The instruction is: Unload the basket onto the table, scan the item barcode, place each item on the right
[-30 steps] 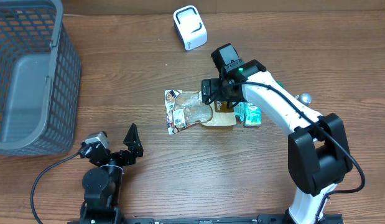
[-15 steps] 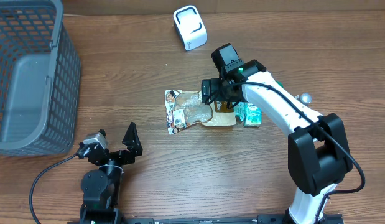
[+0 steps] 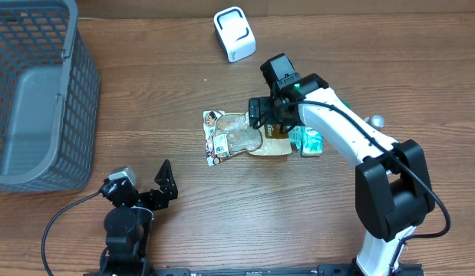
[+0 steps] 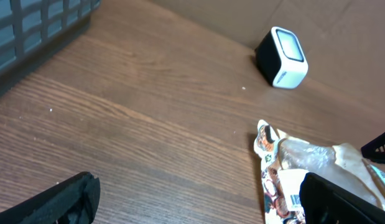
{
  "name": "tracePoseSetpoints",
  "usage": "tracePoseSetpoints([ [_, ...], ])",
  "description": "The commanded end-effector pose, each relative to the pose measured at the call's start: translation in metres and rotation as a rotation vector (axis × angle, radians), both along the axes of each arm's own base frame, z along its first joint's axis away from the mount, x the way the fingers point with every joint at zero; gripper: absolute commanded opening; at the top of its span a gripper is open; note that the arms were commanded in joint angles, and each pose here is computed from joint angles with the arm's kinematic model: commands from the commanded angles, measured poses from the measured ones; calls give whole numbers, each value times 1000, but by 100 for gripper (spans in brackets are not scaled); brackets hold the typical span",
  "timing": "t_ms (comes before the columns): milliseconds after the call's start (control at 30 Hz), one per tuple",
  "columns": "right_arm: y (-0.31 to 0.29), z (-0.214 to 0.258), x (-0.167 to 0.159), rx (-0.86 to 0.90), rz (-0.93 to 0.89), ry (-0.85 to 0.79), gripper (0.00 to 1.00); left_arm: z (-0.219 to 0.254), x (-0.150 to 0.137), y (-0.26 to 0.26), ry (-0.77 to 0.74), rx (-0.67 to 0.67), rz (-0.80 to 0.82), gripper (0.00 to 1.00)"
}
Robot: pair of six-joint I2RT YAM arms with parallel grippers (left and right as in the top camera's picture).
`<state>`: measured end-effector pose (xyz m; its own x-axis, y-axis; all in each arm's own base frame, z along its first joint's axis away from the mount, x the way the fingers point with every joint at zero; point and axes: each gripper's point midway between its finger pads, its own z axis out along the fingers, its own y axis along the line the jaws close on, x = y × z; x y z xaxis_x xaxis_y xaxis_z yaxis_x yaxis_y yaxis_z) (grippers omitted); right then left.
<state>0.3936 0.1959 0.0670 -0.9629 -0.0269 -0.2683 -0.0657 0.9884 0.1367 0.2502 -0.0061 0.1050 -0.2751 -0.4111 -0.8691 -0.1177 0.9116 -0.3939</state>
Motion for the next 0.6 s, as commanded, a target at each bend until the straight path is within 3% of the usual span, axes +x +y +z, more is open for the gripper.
tracePoseSetpoints([
  [0, 0, 2, 1, -2, -2, -9, 100, 7, 0, 1, -34, 6, 1, 100],
  [567, 0, 2, 1, -2, -2, -9, 100, 45, -3, 5, -202, -2, 18, 100],
])
